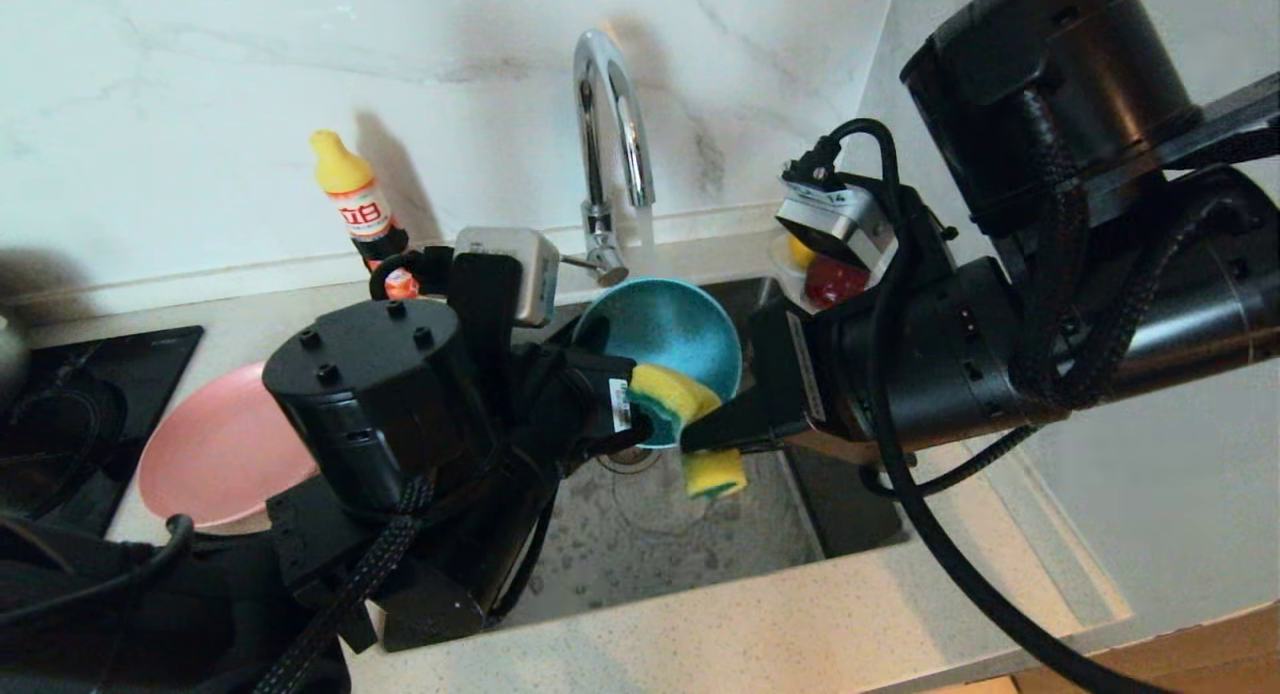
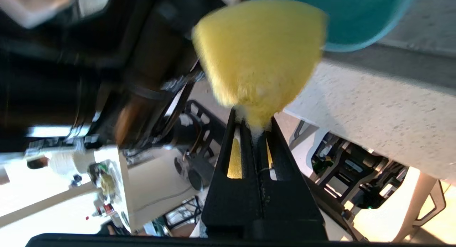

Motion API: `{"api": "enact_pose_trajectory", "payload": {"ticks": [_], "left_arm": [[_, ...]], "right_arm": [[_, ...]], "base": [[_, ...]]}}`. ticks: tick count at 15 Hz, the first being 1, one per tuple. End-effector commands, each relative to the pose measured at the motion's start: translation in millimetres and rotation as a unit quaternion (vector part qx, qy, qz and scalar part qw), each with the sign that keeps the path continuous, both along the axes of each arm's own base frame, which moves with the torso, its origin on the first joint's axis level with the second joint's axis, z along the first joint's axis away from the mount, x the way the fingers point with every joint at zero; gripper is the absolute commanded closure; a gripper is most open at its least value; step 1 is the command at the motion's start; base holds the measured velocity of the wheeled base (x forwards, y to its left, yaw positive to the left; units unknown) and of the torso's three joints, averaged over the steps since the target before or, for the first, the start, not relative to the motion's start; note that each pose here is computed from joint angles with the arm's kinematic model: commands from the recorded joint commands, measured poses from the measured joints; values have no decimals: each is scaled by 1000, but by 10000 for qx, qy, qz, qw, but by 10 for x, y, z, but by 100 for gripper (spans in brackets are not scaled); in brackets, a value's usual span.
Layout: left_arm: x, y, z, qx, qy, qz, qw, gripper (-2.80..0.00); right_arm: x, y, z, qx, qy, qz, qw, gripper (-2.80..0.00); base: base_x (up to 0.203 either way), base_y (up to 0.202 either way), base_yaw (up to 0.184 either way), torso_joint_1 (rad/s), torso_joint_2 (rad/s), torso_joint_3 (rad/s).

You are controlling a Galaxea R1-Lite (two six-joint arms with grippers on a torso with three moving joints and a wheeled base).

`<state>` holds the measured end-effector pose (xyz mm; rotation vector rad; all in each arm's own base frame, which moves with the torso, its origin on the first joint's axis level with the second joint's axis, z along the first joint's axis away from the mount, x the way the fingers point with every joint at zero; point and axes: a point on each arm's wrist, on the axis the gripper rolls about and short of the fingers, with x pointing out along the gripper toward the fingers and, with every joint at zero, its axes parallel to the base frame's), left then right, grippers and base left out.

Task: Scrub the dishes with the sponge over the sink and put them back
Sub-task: Wipe the bowl

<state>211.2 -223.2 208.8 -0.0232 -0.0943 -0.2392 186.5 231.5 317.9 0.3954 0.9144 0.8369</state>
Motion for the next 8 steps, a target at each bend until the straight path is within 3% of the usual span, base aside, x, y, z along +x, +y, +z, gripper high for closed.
{"api": "enact_pose_trajectory", "payload": {"ticks": [1, 8], "left_arm": [[7, -10, -26, 22, 18, 14, 10000, 0], [19, 5, -17, -17, 10, 50, 10000, 0]], "right_arm": [[112, -26, -27, -12, 72, -165, 9998, 0], [27, -197, 98, 183, 127, -265, 9994, 0]], "base": [[0, 0, 0, 0, 0, 0], [0, 0, 0, 0, 0, 0]]}}
